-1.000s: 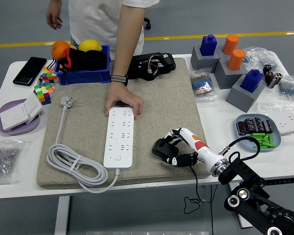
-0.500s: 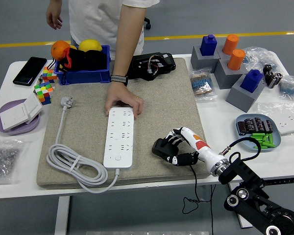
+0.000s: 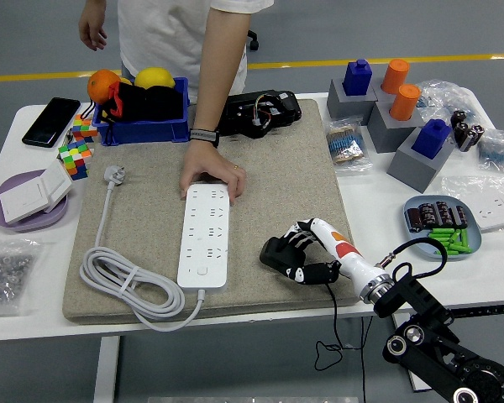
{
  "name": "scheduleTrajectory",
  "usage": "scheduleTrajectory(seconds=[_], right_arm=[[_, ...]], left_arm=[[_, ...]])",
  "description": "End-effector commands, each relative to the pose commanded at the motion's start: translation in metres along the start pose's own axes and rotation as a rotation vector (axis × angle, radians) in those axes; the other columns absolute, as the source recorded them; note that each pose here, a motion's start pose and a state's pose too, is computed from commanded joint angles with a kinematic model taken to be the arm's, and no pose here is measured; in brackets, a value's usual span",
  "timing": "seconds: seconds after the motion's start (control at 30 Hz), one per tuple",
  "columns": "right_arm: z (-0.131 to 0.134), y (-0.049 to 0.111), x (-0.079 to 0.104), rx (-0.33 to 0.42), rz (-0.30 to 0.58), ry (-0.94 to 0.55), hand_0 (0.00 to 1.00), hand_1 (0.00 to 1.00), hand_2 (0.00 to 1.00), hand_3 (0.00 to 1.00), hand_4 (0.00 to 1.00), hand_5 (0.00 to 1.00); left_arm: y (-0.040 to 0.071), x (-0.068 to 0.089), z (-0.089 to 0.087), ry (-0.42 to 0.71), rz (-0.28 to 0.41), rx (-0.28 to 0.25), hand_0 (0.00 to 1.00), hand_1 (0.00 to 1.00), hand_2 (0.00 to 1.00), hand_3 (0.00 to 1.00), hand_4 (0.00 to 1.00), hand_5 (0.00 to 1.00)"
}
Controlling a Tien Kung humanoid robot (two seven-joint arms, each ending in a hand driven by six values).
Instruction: Press the white button,pick up the black plug,place it near the board,insert it into the board
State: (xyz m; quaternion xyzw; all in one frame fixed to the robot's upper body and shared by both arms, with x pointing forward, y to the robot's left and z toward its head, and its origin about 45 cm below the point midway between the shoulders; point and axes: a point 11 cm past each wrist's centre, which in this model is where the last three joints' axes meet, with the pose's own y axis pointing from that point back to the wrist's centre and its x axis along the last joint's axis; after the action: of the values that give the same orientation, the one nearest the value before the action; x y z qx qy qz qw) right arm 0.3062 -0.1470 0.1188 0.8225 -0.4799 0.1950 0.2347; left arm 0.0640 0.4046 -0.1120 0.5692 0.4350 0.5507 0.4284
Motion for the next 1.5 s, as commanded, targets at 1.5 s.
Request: scheduleTrajectory(seconds=[1.5], right_arm=[[-0.0072, -0.0014, -0.0008, 0.06, 0.001, -0.008, 0.53, 0.504, 0.532, 0.488, 0.868, 0.002]], left_arm=[[0.0005, 0.001, 0.0021, -0.005, 0.001, -0.002, 0.652, 0.644, 0.643, 0.685, 0.582, 0.031]])
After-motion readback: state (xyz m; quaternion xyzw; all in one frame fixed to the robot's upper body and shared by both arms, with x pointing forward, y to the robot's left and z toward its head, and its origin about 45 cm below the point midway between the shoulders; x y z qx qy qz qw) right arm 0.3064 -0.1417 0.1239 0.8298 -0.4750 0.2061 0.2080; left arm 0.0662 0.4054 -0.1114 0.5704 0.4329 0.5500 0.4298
